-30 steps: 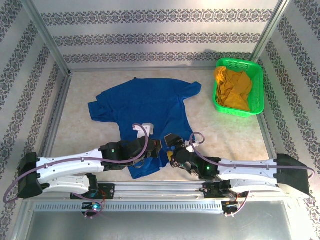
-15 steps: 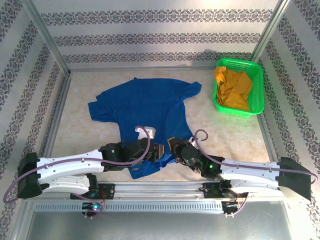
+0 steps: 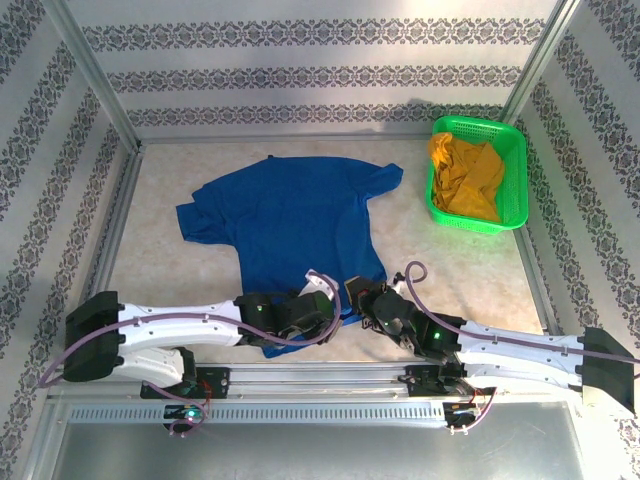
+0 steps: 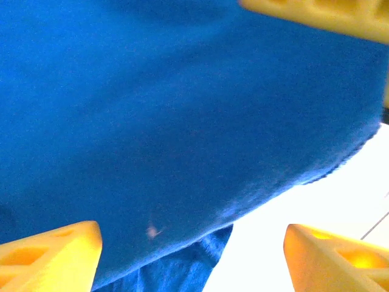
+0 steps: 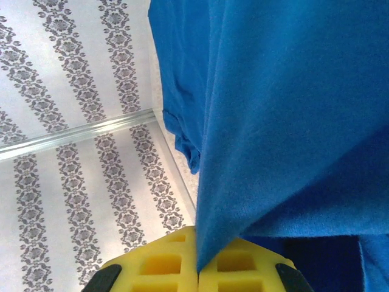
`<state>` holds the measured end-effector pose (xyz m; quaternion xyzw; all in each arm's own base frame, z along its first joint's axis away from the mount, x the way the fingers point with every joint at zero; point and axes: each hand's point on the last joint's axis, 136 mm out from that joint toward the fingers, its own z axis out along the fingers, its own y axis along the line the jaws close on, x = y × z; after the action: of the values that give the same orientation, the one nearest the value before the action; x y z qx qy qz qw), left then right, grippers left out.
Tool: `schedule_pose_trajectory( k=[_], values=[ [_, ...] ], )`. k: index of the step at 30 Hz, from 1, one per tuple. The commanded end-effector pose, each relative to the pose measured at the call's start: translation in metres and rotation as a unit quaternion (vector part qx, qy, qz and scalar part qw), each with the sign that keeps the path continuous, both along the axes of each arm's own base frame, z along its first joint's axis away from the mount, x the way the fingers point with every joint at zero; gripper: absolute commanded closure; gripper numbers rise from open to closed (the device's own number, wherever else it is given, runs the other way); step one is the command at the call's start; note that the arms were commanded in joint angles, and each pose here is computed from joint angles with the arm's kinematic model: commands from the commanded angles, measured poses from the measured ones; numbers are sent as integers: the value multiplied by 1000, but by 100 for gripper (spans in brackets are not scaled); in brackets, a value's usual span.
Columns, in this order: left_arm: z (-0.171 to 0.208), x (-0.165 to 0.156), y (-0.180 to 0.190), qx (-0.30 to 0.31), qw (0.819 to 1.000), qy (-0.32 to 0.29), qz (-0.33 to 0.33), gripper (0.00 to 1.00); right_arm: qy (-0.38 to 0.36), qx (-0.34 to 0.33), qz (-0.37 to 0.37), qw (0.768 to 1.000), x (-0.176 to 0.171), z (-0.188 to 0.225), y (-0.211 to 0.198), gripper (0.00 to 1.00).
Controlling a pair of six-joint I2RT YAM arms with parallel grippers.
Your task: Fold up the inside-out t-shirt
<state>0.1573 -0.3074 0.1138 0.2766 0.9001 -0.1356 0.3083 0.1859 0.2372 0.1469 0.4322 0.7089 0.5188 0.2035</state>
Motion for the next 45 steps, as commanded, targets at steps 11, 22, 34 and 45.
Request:
schedule_pose_trajectory(
  k=[11, 22, 34, 45],
  values=[
    [-3, 18, -24, 4, 998, -65, 8, 10, -1, -11, 6, 1000, 0, 0, -1, 100],
    [51, 45, 0, -18, 992, -111, 64, 100, -26, -6, 28, 999, -4, 20, -3, 54],
    [104, 47, 10, -43, 996, -71, 45, 100, -66, -82, 142, 984, -50, -11, 10, 82],
    [113, 49, 6, -22, 998, -50, 45, 100, -93, -102, 139, 981, -68, -8, 38, 100]
  ],
)
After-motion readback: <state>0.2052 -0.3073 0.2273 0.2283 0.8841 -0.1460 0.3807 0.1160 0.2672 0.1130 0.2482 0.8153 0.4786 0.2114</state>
